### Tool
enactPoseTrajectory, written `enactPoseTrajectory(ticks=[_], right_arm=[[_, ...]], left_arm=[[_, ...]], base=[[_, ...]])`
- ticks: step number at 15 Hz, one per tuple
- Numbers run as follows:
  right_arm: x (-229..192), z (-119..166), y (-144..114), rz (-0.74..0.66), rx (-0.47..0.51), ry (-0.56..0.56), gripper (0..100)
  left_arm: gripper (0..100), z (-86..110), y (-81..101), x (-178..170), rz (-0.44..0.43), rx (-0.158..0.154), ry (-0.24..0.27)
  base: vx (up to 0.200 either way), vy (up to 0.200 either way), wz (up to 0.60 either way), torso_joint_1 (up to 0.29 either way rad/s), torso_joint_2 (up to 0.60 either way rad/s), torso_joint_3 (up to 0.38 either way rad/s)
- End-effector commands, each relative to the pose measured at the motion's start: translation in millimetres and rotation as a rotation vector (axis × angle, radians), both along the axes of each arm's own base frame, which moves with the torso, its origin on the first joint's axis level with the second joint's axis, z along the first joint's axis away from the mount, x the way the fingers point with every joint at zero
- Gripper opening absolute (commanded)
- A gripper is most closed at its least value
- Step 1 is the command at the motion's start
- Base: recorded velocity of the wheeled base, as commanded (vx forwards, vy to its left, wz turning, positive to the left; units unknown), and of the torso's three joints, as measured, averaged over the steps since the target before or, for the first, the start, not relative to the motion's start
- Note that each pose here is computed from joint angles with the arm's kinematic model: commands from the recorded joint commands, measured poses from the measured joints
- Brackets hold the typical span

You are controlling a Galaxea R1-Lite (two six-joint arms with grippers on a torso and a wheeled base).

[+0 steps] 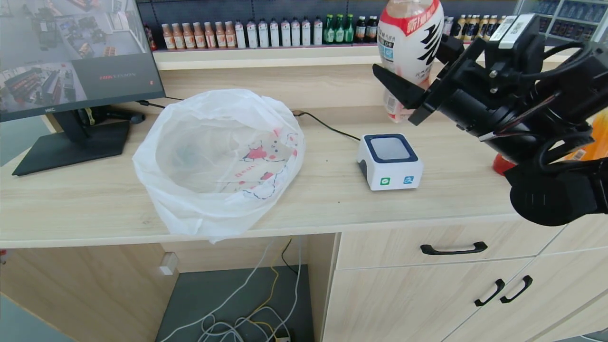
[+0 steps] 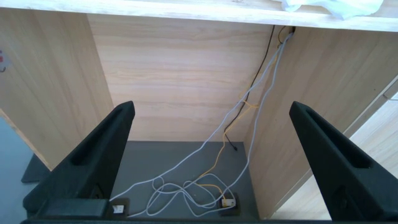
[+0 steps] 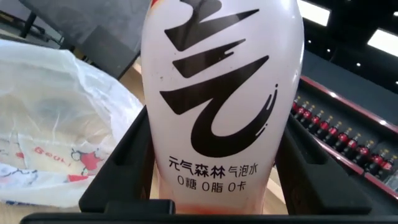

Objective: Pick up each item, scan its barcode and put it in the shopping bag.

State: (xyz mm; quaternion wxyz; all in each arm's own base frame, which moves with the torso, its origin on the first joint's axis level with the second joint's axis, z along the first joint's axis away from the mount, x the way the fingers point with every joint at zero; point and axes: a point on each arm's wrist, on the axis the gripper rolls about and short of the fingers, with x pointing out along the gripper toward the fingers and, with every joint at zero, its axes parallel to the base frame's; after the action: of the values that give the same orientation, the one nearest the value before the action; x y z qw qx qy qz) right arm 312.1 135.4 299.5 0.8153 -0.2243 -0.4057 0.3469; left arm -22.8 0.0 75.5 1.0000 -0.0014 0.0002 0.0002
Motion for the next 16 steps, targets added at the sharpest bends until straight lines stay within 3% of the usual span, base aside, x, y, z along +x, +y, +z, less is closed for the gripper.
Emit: enactPoseTrajectory(ticks=[1, 5, 7, 11, 13, 16], right_arm=[[-14, 12, -2, 0.015, 0.044, 0.002, 0], [-22, 10, -10, -0.034, 0.269, 0.119, 0], [-31, -1, -6, 0.011, 0.32, 0.187, 0], [-40, -30, 1, -0.096, 0.491, 0.307, 0], [-43, -32, 13, -0.111, 0.554, 0.349, 0], [-37, -32, 15, -0.111, 0.572, 0.354, 0]], left_arm=[[100, 0.0, 0.0, 0, 0.0, 0.0, 0.0], [100, 0.0, 0.0, 0, 0.001, 0.0, 0.0], [100, 0.0, 0.0, 0, 0.001, 0.0, 0.0], [100, 0.0, 0.0, 0, -0.002, 0.0, 0.0], [100, 0.0, 0.0, 0, -0.002, 0.01, 0.0], [100, 0.0, 0.0, 0, 0.0, 0.006, 0.0]], base=[[0.0, 0.0, 0.0, 0.0, 0.0, 0.0], [0.0, 0.0, 0.0, 0.0, 0.0, 0.0], [0.0, 0.0, 0.0, 0.0, 0.0, 0.0], [0.0, 0.0, 0.0, 0.0, 0.0, 0.0], [0.0, 0.0, 0.0, 0.0, 0.0, 0.0], [0.0, 0.0, 0.0, 0.0, 0.0, 0.0]])
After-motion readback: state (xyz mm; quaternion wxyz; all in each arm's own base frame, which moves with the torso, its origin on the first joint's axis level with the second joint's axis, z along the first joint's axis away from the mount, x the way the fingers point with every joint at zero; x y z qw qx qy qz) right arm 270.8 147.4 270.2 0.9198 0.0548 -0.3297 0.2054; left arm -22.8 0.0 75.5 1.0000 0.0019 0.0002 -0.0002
